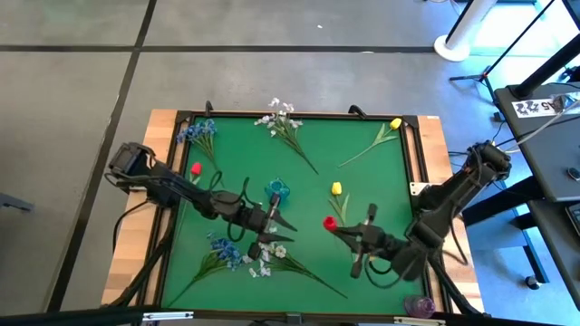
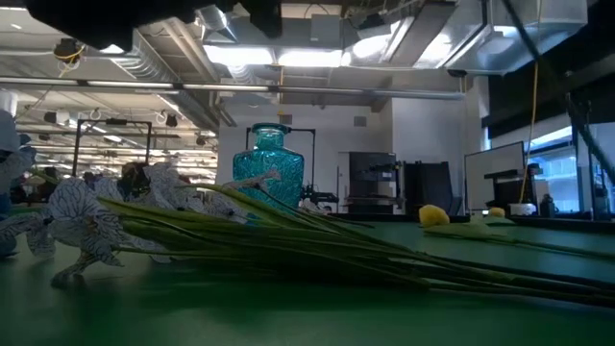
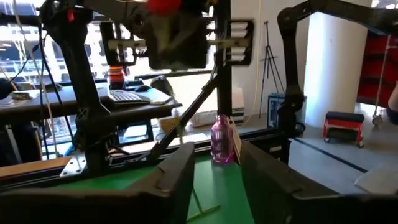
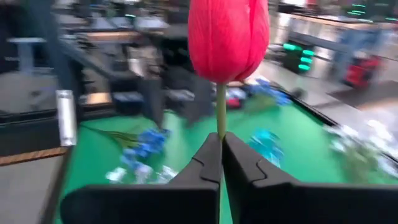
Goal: Sort flowers into vase by color
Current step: Put the red flower into the blue vase
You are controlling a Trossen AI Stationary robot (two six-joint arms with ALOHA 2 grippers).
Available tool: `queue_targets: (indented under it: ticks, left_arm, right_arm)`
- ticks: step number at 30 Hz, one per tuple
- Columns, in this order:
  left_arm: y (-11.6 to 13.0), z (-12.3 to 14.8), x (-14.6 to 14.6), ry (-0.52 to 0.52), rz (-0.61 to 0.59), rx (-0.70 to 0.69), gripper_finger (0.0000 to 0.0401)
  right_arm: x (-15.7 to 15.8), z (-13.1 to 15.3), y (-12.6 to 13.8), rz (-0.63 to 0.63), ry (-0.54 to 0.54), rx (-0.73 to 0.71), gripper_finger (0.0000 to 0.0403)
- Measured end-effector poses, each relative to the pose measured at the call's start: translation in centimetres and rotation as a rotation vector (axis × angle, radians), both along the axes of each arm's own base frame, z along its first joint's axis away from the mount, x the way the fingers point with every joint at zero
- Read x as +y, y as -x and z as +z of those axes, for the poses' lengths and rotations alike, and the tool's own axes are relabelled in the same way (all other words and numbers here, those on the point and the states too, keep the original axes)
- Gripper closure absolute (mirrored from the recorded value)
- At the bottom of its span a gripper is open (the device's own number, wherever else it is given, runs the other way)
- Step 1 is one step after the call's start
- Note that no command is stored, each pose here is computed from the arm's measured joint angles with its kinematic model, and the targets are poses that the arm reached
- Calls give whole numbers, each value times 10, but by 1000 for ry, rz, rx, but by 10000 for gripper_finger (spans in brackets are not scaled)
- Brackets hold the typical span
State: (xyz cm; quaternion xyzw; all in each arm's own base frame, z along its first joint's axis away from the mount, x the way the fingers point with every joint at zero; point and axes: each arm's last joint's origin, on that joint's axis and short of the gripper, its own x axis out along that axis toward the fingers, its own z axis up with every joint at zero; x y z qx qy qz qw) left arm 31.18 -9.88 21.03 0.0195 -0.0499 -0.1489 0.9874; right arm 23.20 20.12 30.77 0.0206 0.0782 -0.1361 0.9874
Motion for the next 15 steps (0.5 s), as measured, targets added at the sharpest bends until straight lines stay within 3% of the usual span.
queue_targets:
  ticks: [5, 15]
  left_arm:
    - [1, 1, -3, 13, -11, -20, 255]
    - [3, 7, -6, 60, -7, -65, 256]
  right_arm:
    - [-11, 17, -20, 145, -4, -94, 398]
    - [-36, 18, -51, 258, 28, -146, 398]
